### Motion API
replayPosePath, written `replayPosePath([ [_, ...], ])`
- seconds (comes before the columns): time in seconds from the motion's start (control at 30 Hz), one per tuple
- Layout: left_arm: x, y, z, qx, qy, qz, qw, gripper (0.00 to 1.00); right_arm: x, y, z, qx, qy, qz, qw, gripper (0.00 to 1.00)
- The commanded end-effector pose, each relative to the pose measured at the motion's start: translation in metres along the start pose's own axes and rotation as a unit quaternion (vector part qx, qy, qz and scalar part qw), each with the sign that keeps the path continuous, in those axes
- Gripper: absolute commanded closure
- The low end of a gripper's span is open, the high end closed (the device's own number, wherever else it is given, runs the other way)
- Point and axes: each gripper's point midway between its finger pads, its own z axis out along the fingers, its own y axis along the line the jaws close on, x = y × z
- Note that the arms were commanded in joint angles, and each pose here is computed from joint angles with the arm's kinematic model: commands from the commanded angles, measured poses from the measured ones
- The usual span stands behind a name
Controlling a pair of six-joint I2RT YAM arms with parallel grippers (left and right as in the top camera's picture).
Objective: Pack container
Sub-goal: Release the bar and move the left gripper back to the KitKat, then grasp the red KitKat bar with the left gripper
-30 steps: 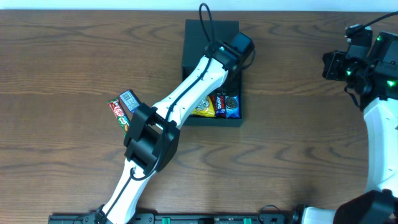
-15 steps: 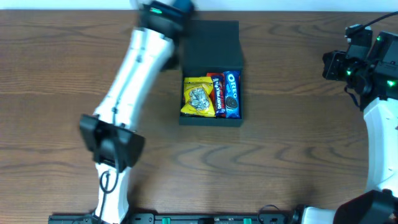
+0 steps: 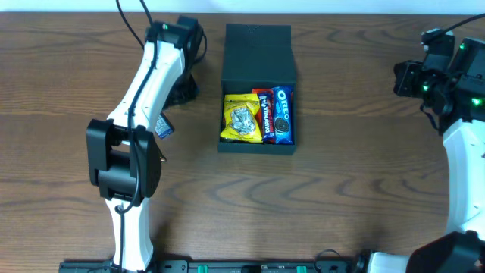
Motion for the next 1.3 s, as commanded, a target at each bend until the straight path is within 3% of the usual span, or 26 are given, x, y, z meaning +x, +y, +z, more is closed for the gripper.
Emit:
replayPosePath([
  [0.0, 0.008, 0.010, 0.000, 0.037, 0.015, -0.027, 0.999, 0.51, -0.010, 0.002, -0.009, 0.000, -0.017, 0.000, 1.000, 0.90],
  [0.1, 0.009, 0.016, 0.016, 0.047, 0.022, -0.035, 0.998, 0.44, -0.010, 0.002, -0.009, 0.000, -0.018, 0.000, 1.000, 0.90],
  [0.5, 0.021, 0.022, 0.058, 0.047, 0.044, -0.048, 0.997, 0.44, -0.006, 0.003, -0.009, -0.002, -0.011, 0.002, 1.000, 0.90],
  [1.27, 0.001, 0.022, 0.077, 0.072, 0.016, -0.071, 0.995, 0.30, -0.005, 0.003, -0.009, -0.002, -0.008, 0.003, 1.000, 0.90],
])
